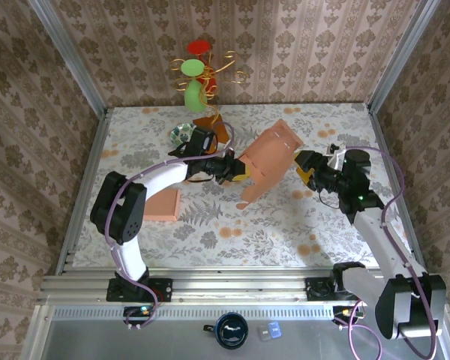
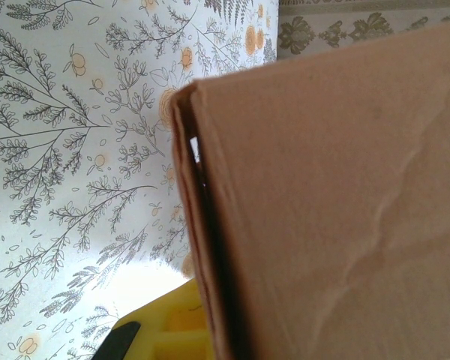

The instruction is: Fold the paper box

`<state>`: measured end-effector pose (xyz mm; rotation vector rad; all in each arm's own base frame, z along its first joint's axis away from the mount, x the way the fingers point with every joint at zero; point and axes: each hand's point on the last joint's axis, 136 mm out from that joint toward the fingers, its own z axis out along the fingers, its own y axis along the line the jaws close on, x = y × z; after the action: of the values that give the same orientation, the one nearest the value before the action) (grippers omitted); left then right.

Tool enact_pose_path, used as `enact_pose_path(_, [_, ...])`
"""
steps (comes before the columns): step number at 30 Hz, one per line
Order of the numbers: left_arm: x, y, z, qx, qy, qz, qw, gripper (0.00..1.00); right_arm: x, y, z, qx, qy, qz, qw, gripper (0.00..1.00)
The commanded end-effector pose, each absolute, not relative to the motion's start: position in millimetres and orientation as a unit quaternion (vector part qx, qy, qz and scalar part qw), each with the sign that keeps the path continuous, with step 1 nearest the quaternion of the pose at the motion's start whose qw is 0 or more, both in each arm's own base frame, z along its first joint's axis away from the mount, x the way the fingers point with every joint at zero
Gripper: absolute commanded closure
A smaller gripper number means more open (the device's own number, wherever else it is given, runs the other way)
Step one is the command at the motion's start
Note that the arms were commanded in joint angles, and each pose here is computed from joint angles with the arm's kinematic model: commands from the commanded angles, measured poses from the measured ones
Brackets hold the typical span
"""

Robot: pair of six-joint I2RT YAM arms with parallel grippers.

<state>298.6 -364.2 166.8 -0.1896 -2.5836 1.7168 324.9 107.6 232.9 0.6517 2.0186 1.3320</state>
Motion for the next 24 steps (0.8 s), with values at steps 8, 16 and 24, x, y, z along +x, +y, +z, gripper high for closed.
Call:
enact_pose_path(8, [298.4,-366.1,167.0,-0.059,-0.823,0.564,0.030,1.00,358.4,108.3,255.9,0.267,0.723,0.542,0.335,0.31])
enact_pose_path(16, [298.9,-362.8,166.4,-0.055,-0.825,0.562,0.027,1.00,366.1,120.6,252.4,0.261,0.728,0.544,0.324,0.36])
enact_pose_path(24, [314.2,-345.2,159.2,-0.040,-0.838,0.545,0.012,1.00,321.9,117.4,256.1,0.204,0.784,0.493,0.316,0.39])
